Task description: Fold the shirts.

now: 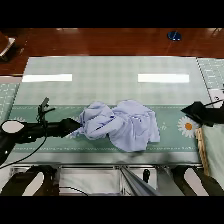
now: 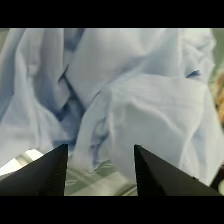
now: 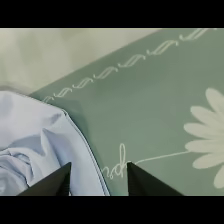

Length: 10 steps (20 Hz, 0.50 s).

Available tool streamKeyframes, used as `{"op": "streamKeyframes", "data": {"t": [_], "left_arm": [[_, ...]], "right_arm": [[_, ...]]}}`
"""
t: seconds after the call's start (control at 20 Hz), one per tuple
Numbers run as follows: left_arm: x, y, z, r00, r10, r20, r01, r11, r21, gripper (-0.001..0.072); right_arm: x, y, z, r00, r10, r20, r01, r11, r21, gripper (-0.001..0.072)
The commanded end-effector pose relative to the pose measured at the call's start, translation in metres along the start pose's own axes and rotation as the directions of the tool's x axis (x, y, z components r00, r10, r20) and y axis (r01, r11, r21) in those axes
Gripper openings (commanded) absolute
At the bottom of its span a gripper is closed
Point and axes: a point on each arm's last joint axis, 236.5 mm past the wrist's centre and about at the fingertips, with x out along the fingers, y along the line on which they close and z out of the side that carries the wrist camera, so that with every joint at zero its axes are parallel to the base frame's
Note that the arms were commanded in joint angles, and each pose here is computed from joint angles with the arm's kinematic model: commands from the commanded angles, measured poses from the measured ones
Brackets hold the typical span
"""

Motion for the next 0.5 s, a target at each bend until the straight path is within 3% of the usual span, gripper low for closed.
{"op": "streamKeyframes", "data": {"t": [0.0,0.25,0.45], "left_arm": [[0.012,0.001,0.018,0.992,-0.127,-0.008,0.127,0.992,0.028,0.0507],[0.055,0.010,-0.007,0.971,-0.111,-0.210,0.119,0.993,0.026,0.0507],[0.067,-0.003,-0.007,0.954,-0.144,-0.264,0.160,0.986,0.041,0.0501]], "right_arm": [[0.026,-0.009,-0.038,0.995,0.054,-0.085,-0.050,0.998,0.050,0.0408],[0.028,-0.018,-0.052,0.990,0.020,-0.137,-0.017,1.000,0.025,0.0408],[0.041,-0.033,-0.086,0.975,0.000,-0.221,0.015,0.998,0.068,0.0408]]}}
